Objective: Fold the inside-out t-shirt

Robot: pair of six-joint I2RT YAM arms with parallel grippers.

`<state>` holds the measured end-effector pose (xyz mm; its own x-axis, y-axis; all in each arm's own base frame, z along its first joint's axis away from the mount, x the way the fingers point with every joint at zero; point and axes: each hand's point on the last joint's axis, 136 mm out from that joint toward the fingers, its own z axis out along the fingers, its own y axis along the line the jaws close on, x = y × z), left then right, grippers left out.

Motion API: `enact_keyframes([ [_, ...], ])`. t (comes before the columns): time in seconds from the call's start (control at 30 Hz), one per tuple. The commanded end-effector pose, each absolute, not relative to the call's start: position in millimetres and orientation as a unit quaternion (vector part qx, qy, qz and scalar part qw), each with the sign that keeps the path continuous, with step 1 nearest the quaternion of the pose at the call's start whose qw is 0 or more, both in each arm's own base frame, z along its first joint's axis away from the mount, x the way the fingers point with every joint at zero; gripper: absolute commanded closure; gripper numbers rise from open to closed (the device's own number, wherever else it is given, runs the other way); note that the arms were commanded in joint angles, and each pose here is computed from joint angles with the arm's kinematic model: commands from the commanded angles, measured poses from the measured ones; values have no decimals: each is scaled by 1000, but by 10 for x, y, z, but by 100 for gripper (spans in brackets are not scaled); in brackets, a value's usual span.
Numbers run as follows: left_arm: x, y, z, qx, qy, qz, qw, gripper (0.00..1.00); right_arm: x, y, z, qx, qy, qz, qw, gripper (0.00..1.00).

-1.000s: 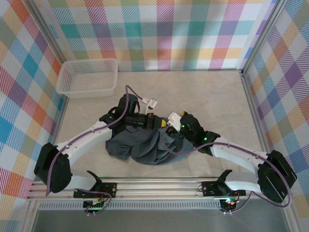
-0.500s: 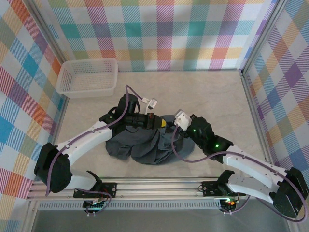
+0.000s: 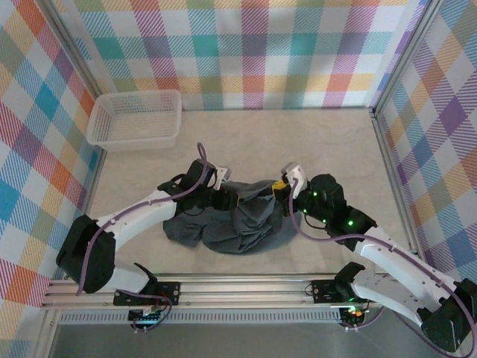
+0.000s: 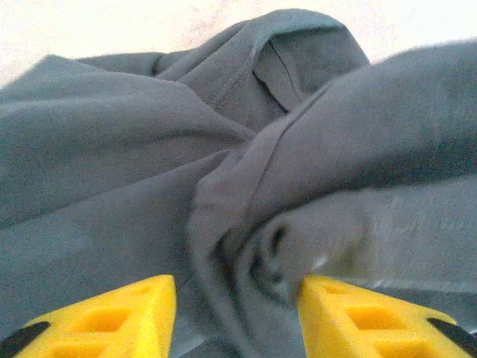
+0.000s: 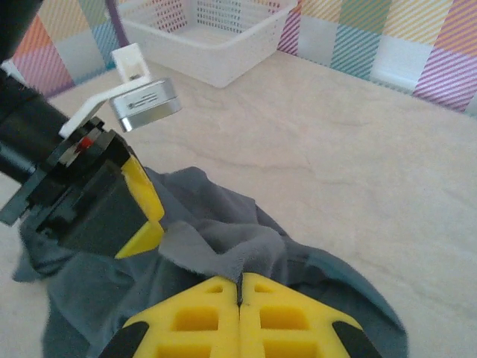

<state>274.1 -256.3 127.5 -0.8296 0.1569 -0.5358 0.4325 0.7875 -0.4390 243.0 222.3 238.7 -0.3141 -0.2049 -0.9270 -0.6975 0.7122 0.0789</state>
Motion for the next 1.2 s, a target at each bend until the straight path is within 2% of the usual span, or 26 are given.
enact_keyframes([
  [0.0, 2727, -2602, 1917, 212, 858, -299, 358, 40, 2393, 2291, 2420, -262, 792, 308, 457, 100],
  [0.2, 2361, -2961, 2123, 347, 814, -183, 429, 30, 2501, 2318, 2391, -240, 822, 326, 401, 100],
  [0.4, 2764, -3103, 2084, 297, 826, -127, 463, 23, 2435, 2438, 2451, -259, 810, 360, 384, 100],
  [0.53, 3070, -3108, 2003, 255, 848, -128, 446, 28, 2394, 2445, 2461, -271, 806, 363, 381, 100],
  [0.57, 3104, -3134, 2008, 257, 848, -140, 442, 30, 2391, 2437, 2457, -272, 807, 361, 381, 100],
  [0.67, 3026, -3326, 2025, 300, 834, -201, 417, 48, 2401, 2412, 2454, -269, 809, 356, 383, 100],
  [0.73, 2950, -3417, 2026, 324, 828, -235, 393, 72, 2419, 2390, 2408, -264, 815, 348, 380, 100],
  [0.8, 2846, -3477, 2021, 345, 824, -264, 364, 88, 2462, 2340, 2350, -255, 825, 335, 378, 100],
  [0.87, 2795, -3481, 2006, 350, 826, -271, 349, 100, 2472, 2313, 2319, -251, 829, 331, 376, 100],
  [0.93, 2799, -3424, 1982, 342, 834, -266, 342, 100, 2501, 2286, 2293, -243, 832, 324, 379, 100],
  [0.97, 2813, -3408, 2012, 332, 837, -272, 341, 100, 2542, 2252, 2264, -233, 839, 312, 380, 97],
  [1.03, 2790, -3378, 2082, 309, 845, -291, 324, 100, 2623, 2186, 2179, -214, 856, 285, 376, 65],
  [1.07, 2771, -3401, 2174, 296, 846, -312, 316, 100, 2642, 2185, 2128, -209, 863, 276, 367, 57],
  [1.17, 2702, -3530, 2404, 268, 842, -369, 287, 100, 2708, 2227, 1995, -202, 880, 237, 359, 47],
])
